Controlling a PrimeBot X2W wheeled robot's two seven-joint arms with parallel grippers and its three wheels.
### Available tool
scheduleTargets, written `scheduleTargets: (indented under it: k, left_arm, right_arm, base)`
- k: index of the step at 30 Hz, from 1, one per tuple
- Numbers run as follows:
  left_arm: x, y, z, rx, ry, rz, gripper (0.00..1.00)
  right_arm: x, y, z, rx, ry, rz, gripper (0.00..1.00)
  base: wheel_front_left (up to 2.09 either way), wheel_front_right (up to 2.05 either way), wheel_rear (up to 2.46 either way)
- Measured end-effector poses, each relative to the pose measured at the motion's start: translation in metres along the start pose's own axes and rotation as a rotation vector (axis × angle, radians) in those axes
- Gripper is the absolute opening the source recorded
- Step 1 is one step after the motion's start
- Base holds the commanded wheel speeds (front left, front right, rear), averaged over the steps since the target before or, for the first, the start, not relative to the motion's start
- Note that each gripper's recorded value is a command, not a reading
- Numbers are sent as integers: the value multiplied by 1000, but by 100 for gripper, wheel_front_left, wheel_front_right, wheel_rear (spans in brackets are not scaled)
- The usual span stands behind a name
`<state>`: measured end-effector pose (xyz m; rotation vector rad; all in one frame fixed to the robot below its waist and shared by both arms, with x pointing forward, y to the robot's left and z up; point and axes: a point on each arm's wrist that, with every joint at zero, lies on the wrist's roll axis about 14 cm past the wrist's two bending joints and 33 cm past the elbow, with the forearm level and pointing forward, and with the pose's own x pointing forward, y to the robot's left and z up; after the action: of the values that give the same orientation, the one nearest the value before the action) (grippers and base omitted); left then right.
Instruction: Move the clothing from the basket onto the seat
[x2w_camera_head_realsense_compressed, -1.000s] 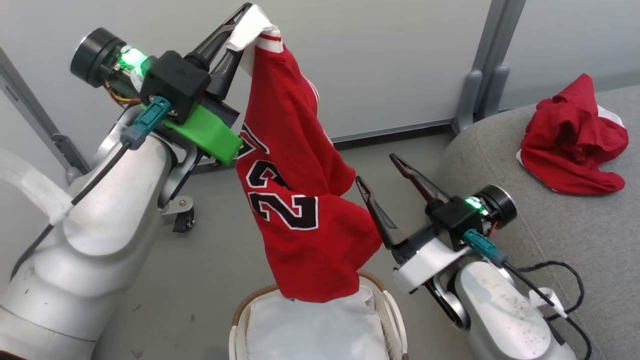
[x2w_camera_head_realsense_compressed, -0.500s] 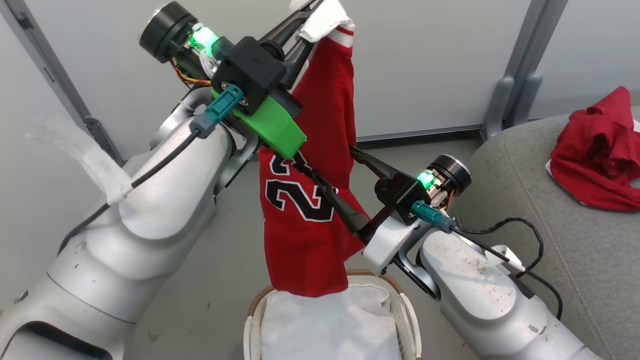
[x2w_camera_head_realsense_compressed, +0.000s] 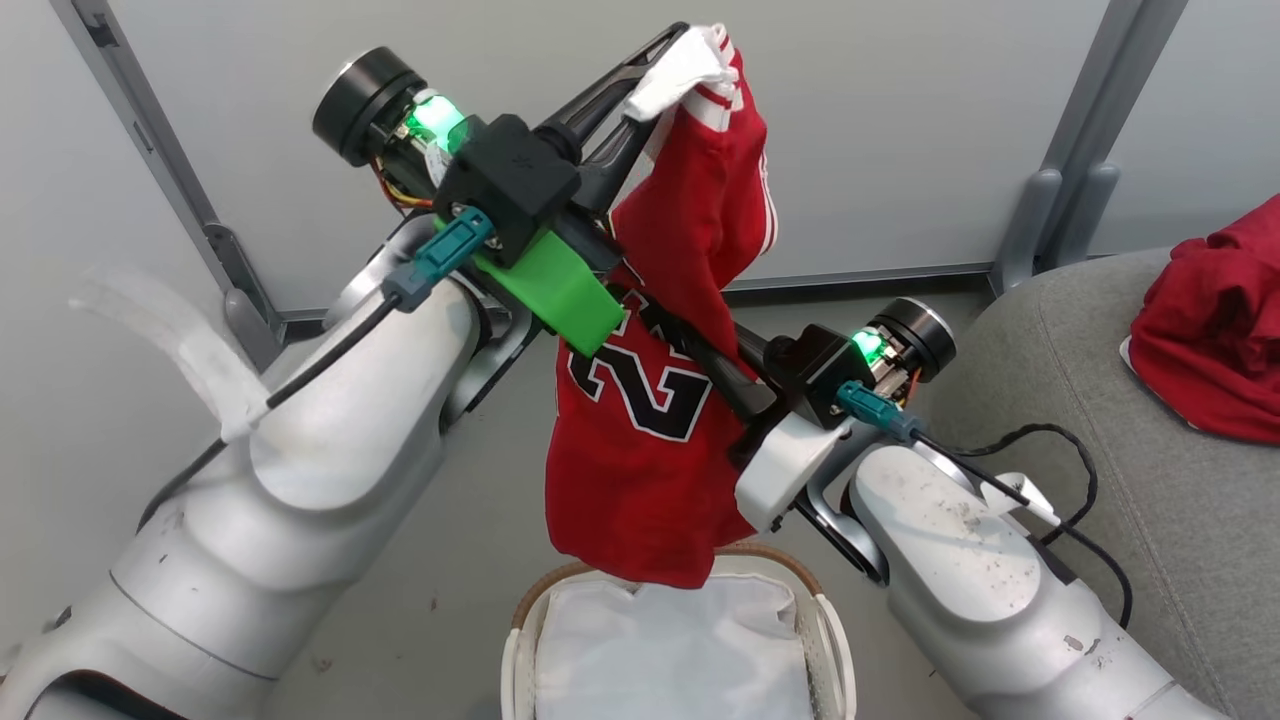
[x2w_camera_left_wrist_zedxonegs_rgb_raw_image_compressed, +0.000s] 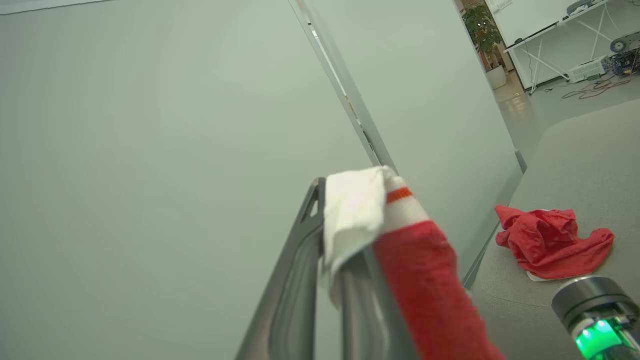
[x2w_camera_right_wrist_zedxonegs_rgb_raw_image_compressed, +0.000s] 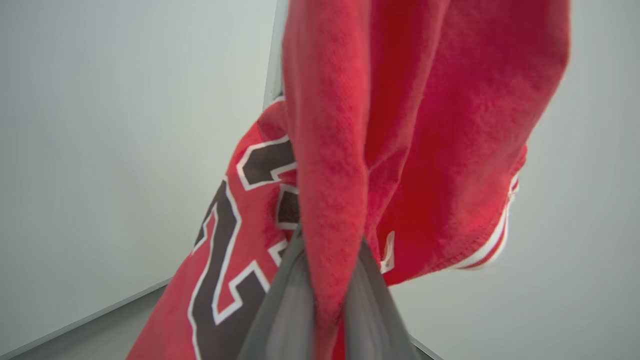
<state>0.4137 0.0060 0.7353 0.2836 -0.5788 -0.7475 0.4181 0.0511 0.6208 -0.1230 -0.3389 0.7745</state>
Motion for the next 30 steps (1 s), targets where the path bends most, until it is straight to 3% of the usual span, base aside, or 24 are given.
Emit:
scheduleTargets:
  k: [3,5,7,8,9,19,30]
  left_arm:
    - [-7,0,-11,-56,18,26,0]
    - [-13,-1,-22,-87,40,44,29]
    - [-19,-1,-33,-126,60,72,42]
    - [-23,-1,-40,-154,72,90,80]
    - [-27,-3,-47,-183,86,108,100]
    - [-63,-41,-102,-375,209,187,100]
    - [-99,-93,-135,-517,307,226,100]
  right_arm:
    - [-1,-8,4,1,-14,-27,0]
    - [-5,-16,6,6,-20,-53,0]
    - [-8,-22,7,12,-27,-77,0]
    - [-10,-26,7,15,-29,-92,0]
    - [-12,-29,7,18,-31,-106,0]
    - [-32,-72,14,17,-59,-252,0]
    - [-53,-91,4,14,-36,-334,0]
  base:
    - [0,0,0]
    - [0,0,0]
    - [0,0,0]
    - [0,0,0]
    - [0,0,0]
    - [0,0,0]
    - [0,0,0]
